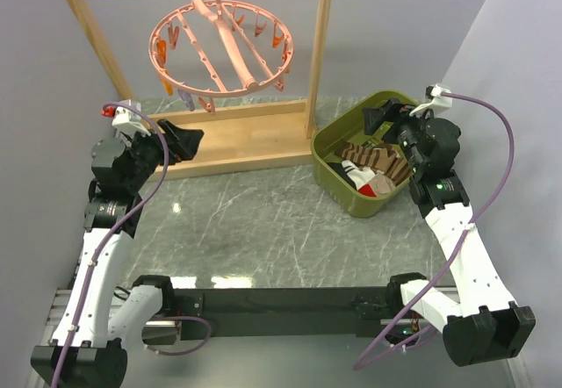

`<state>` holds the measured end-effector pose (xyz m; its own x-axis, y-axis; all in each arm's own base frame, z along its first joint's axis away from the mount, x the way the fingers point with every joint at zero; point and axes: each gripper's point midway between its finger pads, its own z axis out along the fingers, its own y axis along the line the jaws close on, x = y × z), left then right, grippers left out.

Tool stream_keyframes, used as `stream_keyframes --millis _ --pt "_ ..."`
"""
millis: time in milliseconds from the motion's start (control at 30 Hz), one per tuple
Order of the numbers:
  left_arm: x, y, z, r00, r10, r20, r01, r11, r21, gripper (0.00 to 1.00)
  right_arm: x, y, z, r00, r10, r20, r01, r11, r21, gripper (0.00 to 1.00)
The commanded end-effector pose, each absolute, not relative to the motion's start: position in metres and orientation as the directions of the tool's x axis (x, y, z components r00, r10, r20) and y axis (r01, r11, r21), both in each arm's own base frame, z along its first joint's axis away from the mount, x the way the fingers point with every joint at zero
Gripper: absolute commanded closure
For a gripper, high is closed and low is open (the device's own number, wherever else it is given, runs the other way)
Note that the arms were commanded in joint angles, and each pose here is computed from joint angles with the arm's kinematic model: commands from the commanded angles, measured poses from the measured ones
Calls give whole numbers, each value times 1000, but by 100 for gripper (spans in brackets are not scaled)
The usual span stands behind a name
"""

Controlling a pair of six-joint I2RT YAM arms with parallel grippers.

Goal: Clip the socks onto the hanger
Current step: Open the clamp at the hanger.

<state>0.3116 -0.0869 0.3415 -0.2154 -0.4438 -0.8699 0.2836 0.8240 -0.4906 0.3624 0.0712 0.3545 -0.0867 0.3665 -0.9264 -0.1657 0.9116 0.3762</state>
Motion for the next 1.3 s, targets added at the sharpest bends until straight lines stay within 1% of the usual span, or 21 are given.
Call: stream_keyframes --millis 0,133,167,267,300,433,467,533,567,633,667,767,867,967,1133,1267 --pt "307 -84 353 -167 -453 -876 294 825 -483 1 361 71 364 -62 373 -926 -177 908 378 4" --pt "306 -85 347 -177 -448 -876 299 824 -482 1 362 70 363 -65 375 -925 -172 909 380 3" --pt "306 -86 345 -177 -448 -876 302 823 -482 1 363 65 357 -77 377 -923 -129 914 384 3" --pt "308 -85 339 -175 -453 -874 293 823 -486 1 365 57 350 -87 378 -922 -73 920 385 3" --pt "309 -83 339 -167 -449 -878 291 828 -479 1 367 47 348 -78 387 -919 -18 921 390 3" --pt "315 -76 328 -165 -441 -882 246 848 -469 1 378 26 325 -137 425 -895 166 900 402 3" --pt "316 -73 326 -163 -441 -882 231 853 -469 1 384 24 316 -175 421 -890 199 901 387 3" --pt "318 -71 319 -165 -438 -884 212 860 -465 1 396 20 303 -206 423 -883 244 895 372 2" --pt "319 -70 317 -162 -434 -886 208 863 -461 1 401 20 306 -205 426 -881 245 894 375 3" --pt "320 -69 315 -141 -424 -894 221 867 -446 1 416 21 292 -237 443 -865 272 885 379 3" --pt "320 -70 312 -145 -422 -895 224 867 -445 1 422 20 294 -236 450 -861 286 879 381 4" --pt "321 -73 319 -100 -418 -903 264 864 -430 1 440 10 263 -294 487 -823 391 847 361 4" --pt "323 -69 313 -108 -411 -905 237 874 -425 0 451 9 220 -371 538 -757 455 816 357 5" --pt "328 -62 305 -124 -404 -906 187 887 -421 1 456 9 182 -435 556 -709 496 804 326 8" --pt "332 -62 298 -149 -389 -909 180 893 -412 1 458 -4 154 -444 547 -710 558 789 259 10" --pt "332 -63 297 -153 -385 -910 187 893 -410 1 457 -16 155 -438 529 -727 597 776 205 11"
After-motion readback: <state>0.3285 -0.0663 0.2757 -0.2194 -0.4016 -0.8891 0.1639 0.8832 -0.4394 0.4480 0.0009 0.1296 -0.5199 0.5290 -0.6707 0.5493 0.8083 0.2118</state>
